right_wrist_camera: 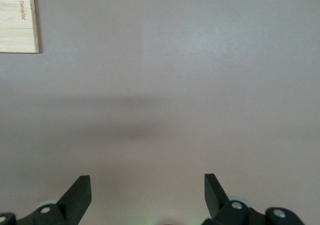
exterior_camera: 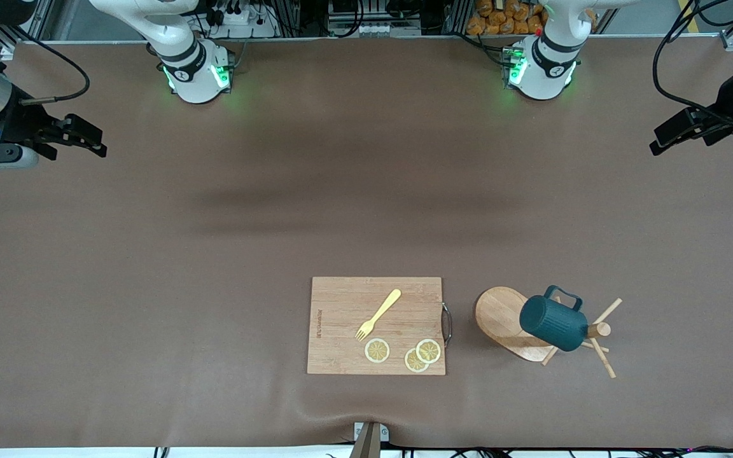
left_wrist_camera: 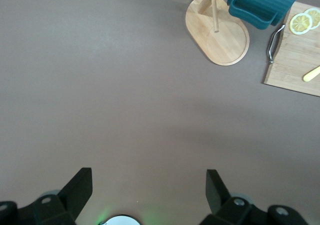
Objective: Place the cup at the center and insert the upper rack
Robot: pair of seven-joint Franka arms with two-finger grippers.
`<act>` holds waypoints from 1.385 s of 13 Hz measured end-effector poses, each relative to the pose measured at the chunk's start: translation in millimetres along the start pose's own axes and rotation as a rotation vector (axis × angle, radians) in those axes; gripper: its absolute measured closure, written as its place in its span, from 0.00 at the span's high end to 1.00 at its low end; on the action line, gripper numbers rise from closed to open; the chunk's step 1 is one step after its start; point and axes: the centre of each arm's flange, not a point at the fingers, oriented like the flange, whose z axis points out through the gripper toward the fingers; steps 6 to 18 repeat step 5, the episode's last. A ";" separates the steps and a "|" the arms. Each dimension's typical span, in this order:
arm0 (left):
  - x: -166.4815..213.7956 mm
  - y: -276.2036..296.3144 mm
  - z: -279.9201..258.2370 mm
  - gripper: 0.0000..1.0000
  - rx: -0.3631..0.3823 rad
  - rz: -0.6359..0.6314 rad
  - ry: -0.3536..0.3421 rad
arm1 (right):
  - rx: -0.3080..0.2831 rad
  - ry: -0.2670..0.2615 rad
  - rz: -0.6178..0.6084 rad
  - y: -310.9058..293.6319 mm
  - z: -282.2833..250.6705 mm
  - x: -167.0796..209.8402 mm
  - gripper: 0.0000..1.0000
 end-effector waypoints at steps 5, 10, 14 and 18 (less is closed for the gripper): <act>-2.2 7.9 0.4 1.00 0.013 0.017 0.001 | 0.000 0.000 0.000 0.1 0.1 0.0 1.00; -2.2 7.9 0.4 1.00 0.013 0.017 0.001 | 0.000 0.000 0.000 0.1 0.1 0.0 1.00; -2.2 7.9 0.4 1.00 0.013 0.017 0.001 | 0.000 0.000 0.000 0.1 0.1 0.0 1.00; -2.2 7.9 0.4 1.00 0.013 0.017 0.001 | 0.000 0.000 0.000 0.1 0.1 0.0 1.00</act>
